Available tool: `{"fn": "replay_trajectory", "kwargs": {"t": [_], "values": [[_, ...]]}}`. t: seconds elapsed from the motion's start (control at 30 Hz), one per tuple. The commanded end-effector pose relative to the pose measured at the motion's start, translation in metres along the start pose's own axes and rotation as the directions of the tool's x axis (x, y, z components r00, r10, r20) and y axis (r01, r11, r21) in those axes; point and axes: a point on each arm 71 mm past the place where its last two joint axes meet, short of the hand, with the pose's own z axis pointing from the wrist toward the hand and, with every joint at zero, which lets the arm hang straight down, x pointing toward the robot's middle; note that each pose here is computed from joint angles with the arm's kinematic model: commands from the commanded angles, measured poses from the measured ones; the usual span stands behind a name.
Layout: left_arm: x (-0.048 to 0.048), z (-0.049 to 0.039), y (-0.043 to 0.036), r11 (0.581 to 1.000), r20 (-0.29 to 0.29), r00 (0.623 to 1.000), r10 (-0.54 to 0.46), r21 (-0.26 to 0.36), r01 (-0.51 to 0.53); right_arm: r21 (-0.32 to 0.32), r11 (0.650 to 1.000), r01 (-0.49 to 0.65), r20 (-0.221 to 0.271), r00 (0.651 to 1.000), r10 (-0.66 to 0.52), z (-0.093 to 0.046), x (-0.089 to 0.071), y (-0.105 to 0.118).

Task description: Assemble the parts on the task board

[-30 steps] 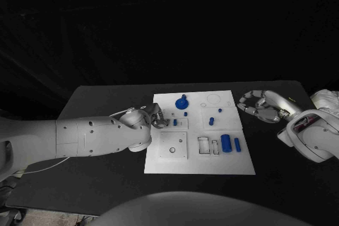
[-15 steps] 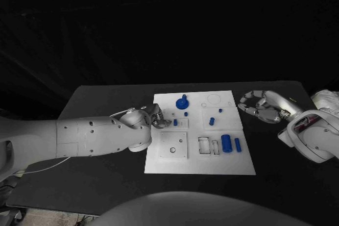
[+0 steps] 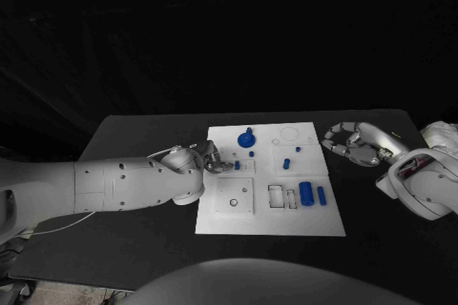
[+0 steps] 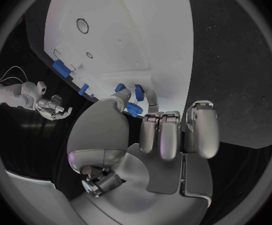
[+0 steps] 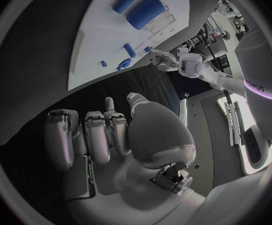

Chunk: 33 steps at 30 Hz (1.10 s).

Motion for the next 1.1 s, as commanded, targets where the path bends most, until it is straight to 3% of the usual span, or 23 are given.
{"fn": "replay_trajectory", "kwargs": {"t": [0.03,0.37,1.1], "values": [[0.0036,-0.0010,-0.0011,1.000,-0.041,0.999,0.002,-0.001,-0.002,-0.007,1.000,0.006,-0.007,1.000,-0.006,-0.0001,0.0009,0.0008],[0.0067,-0.0009,-0.0012,1.000,-0.094,0.996,0.000,-0.017,-0.001,-0.005,1.000,0.005,-0.011,1.000,-0.005,-0.0003,0.0011,0.0006],[0.0062,-0.0016,-0.0063,1.000,-0.093,0.996,-0.016,-0.002,0.016,0.000,1.000,0.005,-0.019,1.000,-0.005,-0.0006,0.0015,-0.0001]]}}
